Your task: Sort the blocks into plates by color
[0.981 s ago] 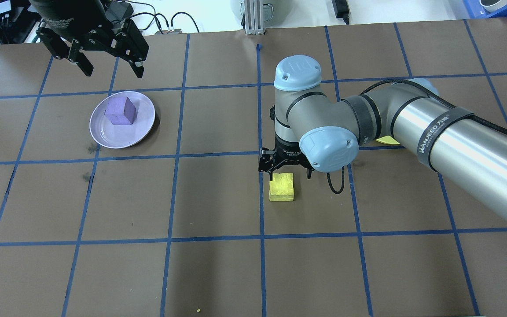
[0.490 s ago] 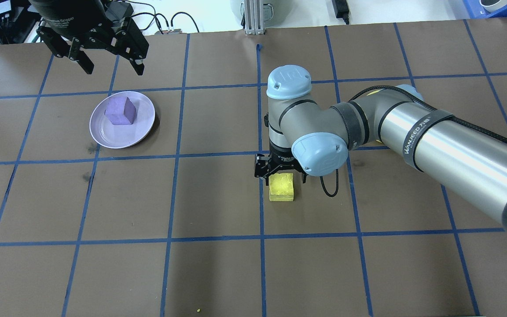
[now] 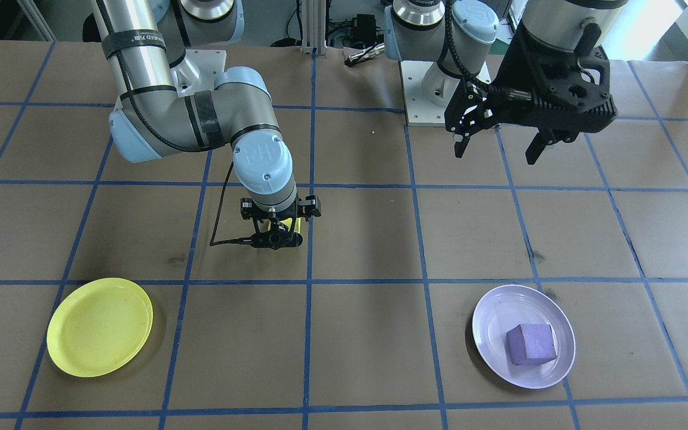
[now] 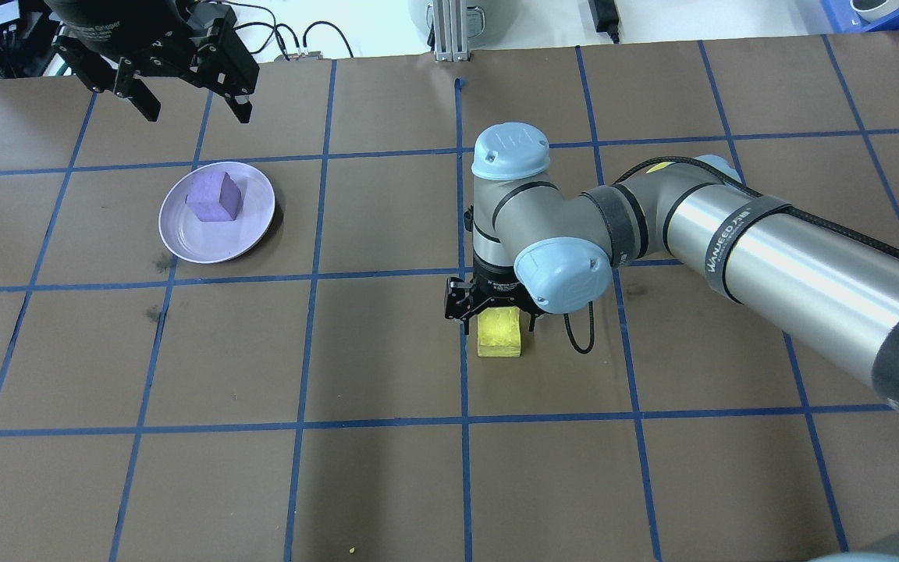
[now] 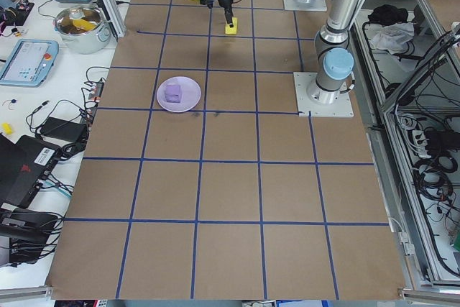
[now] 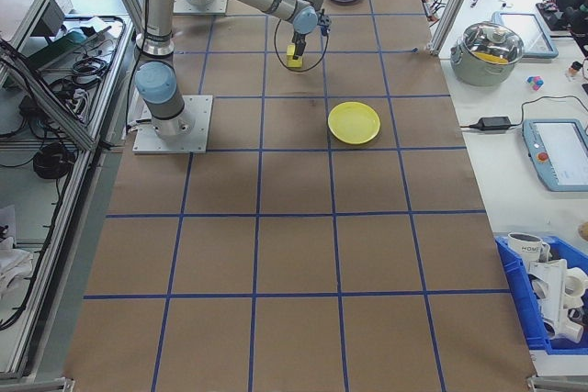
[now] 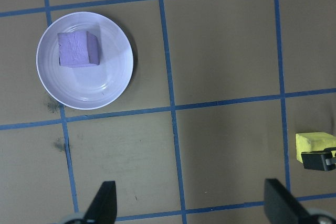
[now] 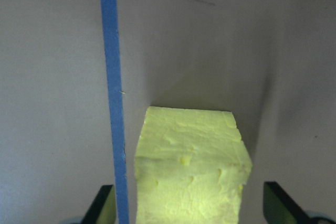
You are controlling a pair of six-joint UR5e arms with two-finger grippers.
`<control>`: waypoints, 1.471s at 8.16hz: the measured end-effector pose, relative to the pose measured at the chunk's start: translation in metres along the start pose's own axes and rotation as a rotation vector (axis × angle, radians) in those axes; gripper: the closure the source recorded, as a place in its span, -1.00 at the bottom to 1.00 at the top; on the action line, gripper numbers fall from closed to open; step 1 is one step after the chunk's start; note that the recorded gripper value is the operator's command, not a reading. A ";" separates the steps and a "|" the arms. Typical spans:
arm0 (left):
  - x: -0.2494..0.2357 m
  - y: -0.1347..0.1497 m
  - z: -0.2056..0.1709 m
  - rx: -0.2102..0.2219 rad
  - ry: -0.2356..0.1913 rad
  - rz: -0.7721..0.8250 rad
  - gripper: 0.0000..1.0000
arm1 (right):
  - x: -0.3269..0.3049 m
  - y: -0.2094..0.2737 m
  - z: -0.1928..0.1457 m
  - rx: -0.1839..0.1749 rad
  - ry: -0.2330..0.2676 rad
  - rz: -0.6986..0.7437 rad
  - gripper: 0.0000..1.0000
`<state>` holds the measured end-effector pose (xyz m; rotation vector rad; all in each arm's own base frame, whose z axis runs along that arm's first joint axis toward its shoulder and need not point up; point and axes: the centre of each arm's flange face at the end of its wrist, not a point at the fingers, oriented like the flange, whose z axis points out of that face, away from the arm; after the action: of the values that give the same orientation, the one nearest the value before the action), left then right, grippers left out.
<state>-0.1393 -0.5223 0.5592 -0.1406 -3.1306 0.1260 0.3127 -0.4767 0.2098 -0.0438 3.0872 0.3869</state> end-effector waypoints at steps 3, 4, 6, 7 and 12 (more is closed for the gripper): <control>0.003 0.019 -0.018 0.006 0.005 0.003 -1.00 | 0.001 -0.003 0.010 -0.011 0.011 -0.006 0.33; 0.003 0.023 -0.023 0.014 0.006 0.003 -1.00 | 0.001 -0.004 0.011 -0.007 0.012 -0.009 0.79; 0.004 0.027 -0.029 0.025 0.005 0.003 -1.00 | 0.000 -0.006 0.010 0.006 0.008 -0.013 1.00; 0.004 0.028 -0.030 0.027 0.006 0.002 -1.00 | 0.000 -0.007 0.009 0.012 0.006 -0.013 1.00; 0.005 0.034 -0.027 0.021 0.004 -0.002 -1.00 | 0.041 -0.014 -0.088 0.205 -0.001 0.054 1.00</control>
<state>-0.1408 -0.4864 0.5834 -0.1379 -3.1239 0.1587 0.2703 -0.5131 0.2898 0.0438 3.1139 0.0706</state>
